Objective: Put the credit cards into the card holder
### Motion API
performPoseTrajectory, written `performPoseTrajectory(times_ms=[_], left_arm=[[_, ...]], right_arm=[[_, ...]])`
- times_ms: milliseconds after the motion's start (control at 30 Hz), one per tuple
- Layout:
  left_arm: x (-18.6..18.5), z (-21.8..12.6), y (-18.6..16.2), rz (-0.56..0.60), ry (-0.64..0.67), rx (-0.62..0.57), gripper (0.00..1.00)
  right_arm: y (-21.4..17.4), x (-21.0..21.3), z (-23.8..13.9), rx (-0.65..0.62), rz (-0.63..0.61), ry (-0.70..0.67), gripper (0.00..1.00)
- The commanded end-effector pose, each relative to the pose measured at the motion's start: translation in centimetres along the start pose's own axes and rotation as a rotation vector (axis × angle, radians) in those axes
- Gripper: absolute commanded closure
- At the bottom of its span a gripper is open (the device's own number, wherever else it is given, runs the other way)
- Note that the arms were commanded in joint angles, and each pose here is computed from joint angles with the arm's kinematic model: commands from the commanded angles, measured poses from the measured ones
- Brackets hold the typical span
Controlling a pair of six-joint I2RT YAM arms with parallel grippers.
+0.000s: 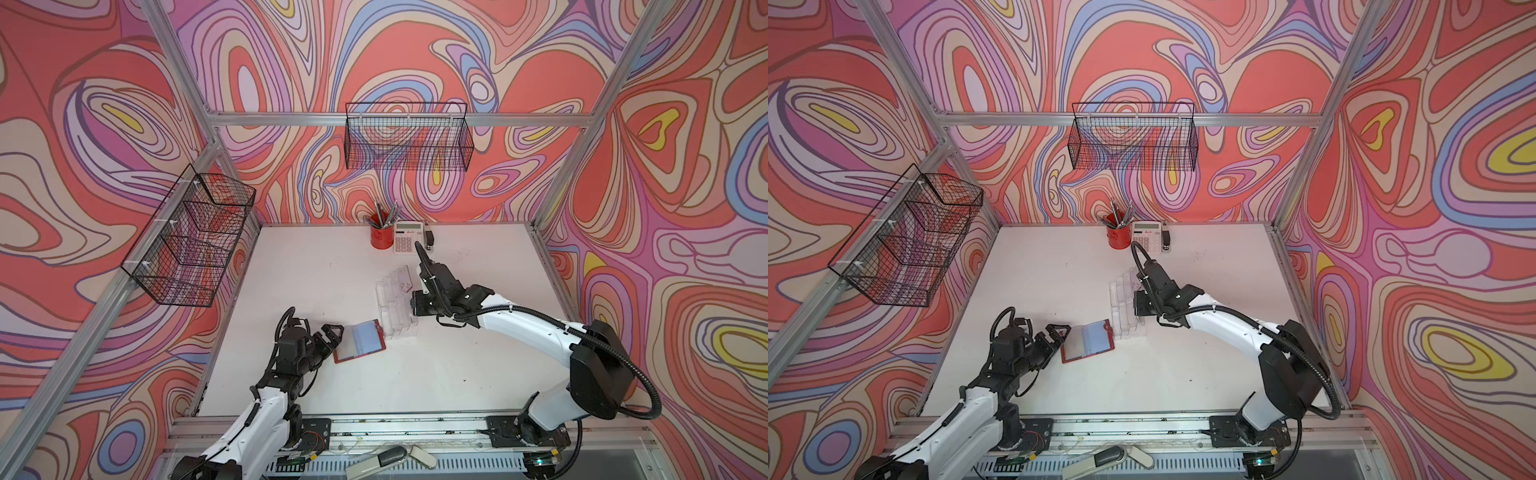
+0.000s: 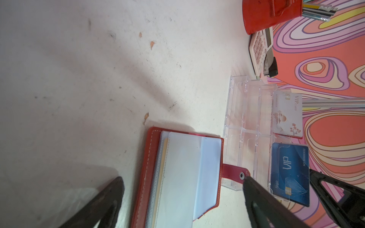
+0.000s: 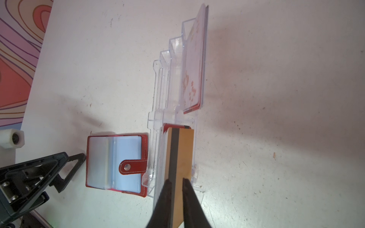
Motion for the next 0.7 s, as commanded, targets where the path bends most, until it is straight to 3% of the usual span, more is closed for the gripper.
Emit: performPoseTrajectory(times_ms=[0, 233, 500, 667], left_arm=[[-0.5, -0.1, 0.7, 0.02, 0.003, -0.023, 0.04], [-0.5, -0.1, 0.7, 0.02, 0.0, -0.021, 0.05], [-0.5, -0.1, 0.7, 0.021, 0.0, -0.024, 0.04], [-0.4, -0.1, 0.6, 0.021, 0.005, -0.024, 0.04]], right_arm=[[0.1, 0.0, -0.7, -0.019, -0.008, -0.002, 0.87], [-0.2, 2.3, -2.5, -0.06, -0.059, 0.025, 0.67], [-1.5, 3.3, -0.3, -0.029, -0.097, -0.064, 0.6], [-1.5, 3.2, 0.4, -0.023, -0.098, -0.094, 0.63]])
Point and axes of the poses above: each gripper's point midway between its finger pads, its own z axis out along the fingers, its own x axis along the line the jaws close on, y = z × x, the point moved 7 cm from there along -z, back along the fingers, and after that the axes turned 9 degrees about z, right-handed, at the moved point
